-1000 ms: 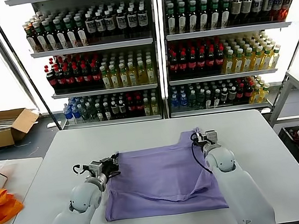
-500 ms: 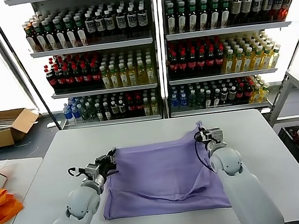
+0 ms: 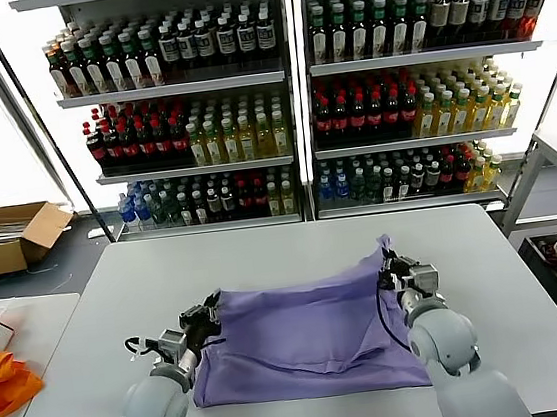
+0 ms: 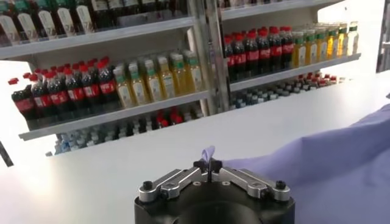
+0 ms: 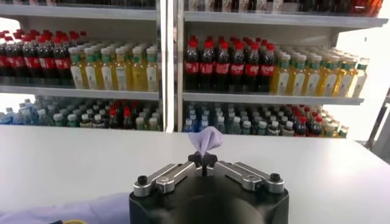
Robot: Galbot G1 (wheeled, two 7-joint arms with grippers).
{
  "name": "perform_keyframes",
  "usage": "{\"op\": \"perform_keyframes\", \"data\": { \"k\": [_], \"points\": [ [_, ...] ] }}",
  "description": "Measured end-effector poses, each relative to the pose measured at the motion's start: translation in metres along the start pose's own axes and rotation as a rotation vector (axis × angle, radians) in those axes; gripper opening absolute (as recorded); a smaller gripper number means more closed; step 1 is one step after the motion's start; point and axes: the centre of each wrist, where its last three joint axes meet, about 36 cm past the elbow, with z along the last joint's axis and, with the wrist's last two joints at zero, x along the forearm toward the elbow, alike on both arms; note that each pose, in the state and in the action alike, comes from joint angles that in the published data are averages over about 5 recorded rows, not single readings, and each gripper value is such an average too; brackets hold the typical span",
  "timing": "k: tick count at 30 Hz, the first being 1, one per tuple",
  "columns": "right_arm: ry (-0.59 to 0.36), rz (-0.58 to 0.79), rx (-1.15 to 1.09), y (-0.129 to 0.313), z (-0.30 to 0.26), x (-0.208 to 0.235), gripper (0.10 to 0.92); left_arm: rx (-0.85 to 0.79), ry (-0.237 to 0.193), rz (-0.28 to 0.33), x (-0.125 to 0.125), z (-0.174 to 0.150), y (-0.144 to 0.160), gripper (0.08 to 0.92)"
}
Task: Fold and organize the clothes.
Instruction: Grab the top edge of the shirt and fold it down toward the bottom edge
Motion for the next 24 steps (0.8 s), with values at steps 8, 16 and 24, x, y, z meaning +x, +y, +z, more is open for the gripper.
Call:
{"op": "perform_keyframes", "data": {
  "k": [8,16,24],
  "points": [
    [0.019,0.025,0.005,-0.003,0.016,0.031,0.113,-0.004,0.011,0.001,0.024,0.009,-0.008,0.087],
    [0.046,0.037,0.009,0.001,0.033,0.055,0.113,-0.009,0.024,0.003,0.044,0.018,-0.014,0.087],
    [0.071,0.049,0.018,0.005,0.049,0.073,0.113,-0.006,0.049,-0.001,0.055,0.03,-0.018,0.087]
  ]
}}
